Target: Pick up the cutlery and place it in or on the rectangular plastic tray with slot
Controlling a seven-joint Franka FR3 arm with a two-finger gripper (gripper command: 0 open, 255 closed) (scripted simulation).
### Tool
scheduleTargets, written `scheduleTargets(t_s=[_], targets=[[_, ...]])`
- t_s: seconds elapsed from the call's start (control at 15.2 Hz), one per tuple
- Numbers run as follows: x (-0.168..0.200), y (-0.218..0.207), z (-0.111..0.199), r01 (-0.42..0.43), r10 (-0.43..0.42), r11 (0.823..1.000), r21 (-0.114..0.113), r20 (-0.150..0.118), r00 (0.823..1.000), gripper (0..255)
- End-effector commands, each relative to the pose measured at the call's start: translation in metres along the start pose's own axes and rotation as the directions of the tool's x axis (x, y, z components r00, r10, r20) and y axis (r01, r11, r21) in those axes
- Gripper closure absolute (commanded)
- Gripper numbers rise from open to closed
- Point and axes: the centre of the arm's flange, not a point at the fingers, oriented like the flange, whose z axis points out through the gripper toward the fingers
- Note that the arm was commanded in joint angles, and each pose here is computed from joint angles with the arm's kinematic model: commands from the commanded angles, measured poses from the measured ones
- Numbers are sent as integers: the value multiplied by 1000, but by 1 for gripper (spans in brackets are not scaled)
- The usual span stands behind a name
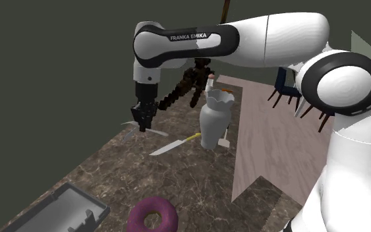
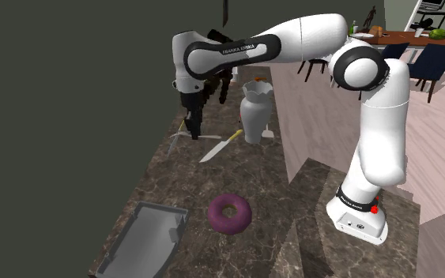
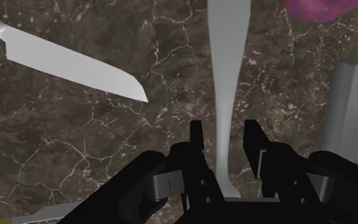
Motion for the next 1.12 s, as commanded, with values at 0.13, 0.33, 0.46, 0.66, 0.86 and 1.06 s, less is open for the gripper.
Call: scheduleTargets(t_s=[0.13, 0.33, 0.46, 0.66, 0.86, 1.06], targets=[[8, -51, 11, 0, 0, 1000, 0, 0, 1000, 255], [14, -89, 20, 0, 0, 1000, 0, 0, 1000, 255], [18, -115, 26, 0, 0, 1000, 0, 0, 1000, 255], [24, -153, 34, 0, 0, 1000, 0, 0, 1000, 255], [30, -191, 43, 0, 0, 1000, 0, 0, 1000, 255], [37, -229, 52, 0, 0, 1000, 0, 0, 1000, 255]])
